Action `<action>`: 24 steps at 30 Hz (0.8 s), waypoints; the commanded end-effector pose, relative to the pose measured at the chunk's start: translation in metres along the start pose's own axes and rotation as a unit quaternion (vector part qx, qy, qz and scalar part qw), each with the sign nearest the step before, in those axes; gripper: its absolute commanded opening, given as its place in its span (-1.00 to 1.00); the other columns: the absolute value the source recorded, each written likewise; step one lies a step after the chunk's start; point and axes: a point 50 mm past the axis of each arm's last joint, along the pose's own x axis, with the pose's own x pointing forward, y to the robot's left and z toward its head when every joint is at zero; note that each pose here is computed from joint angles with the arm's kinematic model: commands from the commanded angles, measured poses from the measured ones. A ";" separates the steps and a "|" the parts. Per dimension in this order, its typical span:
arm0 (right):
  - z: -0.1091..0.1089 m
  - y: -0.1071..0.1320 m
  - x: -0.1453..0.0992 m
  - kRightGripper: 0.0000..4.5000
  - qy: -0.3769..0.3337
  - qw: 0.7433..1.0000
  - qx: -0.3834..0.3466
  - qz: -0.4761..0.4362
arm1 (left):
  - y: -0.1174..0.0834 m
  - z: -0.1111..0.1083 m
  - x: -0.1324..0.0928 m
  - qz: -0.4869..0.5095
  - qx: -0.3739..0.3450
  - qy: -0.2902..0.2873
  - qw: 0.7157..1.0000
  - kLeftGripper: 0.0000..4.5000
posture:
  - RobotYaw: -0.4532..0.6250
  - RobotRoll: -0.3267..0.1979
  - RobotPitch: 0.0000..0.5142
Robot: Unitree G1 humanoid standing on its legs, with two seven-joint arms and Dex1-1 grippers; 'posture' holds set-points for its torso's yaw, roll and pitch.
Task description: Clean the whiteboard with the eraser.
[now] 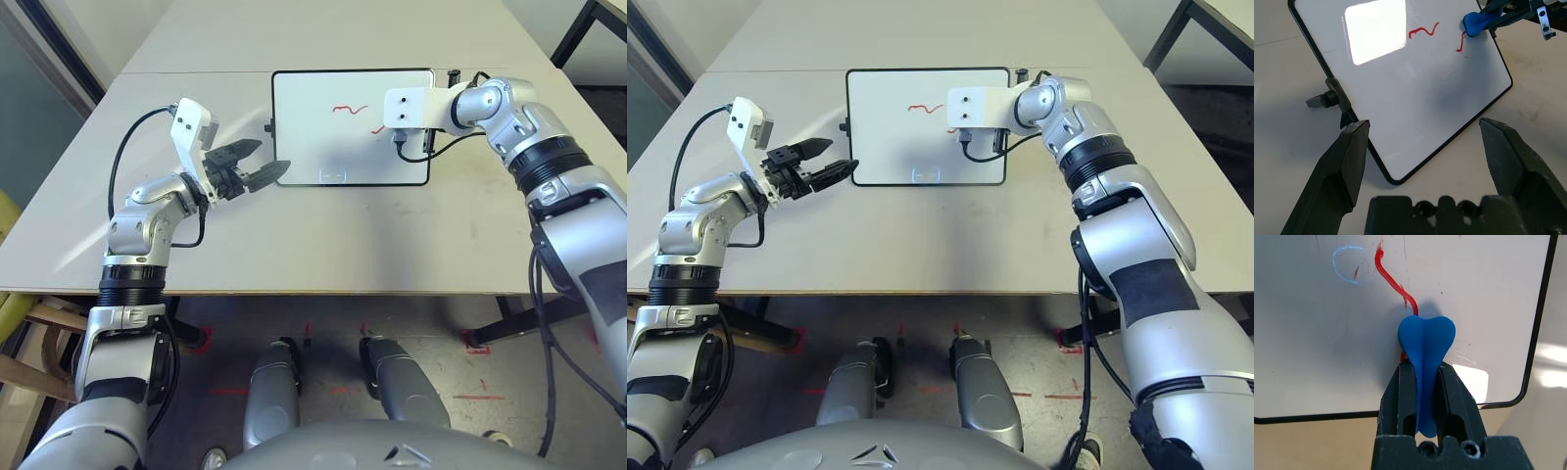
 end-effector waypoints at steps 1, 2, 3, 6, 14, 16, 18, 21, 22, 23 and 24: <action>-0.021 0.013 0.000 -0.86 0.036 0.999 0.000 0.025 | 0.000 -0.001 0.001 -0.006 -0.001 0.004 1.000 1.00 | -0.47 0.25 -0.40; -0.024 0.014 -0.002 -0.86 0.040 0.999 0.001 0.026 | 0.000 -0.001 0.001 -0.006 -0.001 0.003 1.000 1.00 | -0.47 0.25 -0.40; -0.027 0.014 -0.003 -0.86 0.043 0.999 0.001 0.027 | 0.000 0.000 0.001 -0.006 -0.001 0.003 1.000 1.00 | -0.47 0.25 -0.40; -0.034 0.016 -0.006 -0.86 0.051 0.998 0.003 0.029 | 0.000 0.000 0.001 -0.007 -0.001 0.003 1.000 1.00 | -0.47 0.25 -0.39; -0.042 0.020 -0.009 -0.86 0.064 0.997 0.006 0.037 | 0.001 0.001 0.001 -0.007 0.000 0.004 1.000 1.00 | -0.48 0.25 -0.38; -0.037 0.020 -0.007 -0.86 0.055 0.998 0.009 0.036 | 0.001 0.001 0.002 -0.007 0.001 0.004 1.000 1.00 | -0.48 0.25 -0.38; -0.031 0.019 -0.005 -0.86 0.045 0.998 0.011 0.035 | 0.001 0.002 0.002 -0.008 0.001 0.004 1.000 1.00 | -0.48 0.25 -0.37; -0.019 0.018 -0.001 -0.86 0.027 0.999 0.015 0.035 | 0.002 0.002 0.002 -0.008 0.001 0.005 1.000 1.00 | -0.47 0.25 -0.38; -0.015 0.017 0.001 -0.86 0.022 0.999 0.014 0.035 | 0.002 0.002 0.002 -0.008 0.001 0.005 1.000 1.00 | -0.47 0.25 -0.38; -0.012 0.017 0.002 -0.86 0.019 0.999 0.013 0.035 | 0.002 0.002 0.002 -0.008 0.001 0.005 1.000 1.00 | -0.47 0.25 -0.38; -0.009 0.016 0.003 -0.86 0.015 0.999 0.012 0.034 | 0.002 0.001 0.002 -0.008 0.001 0.006 1.000 1.00 | -0.47 0.25 -0.38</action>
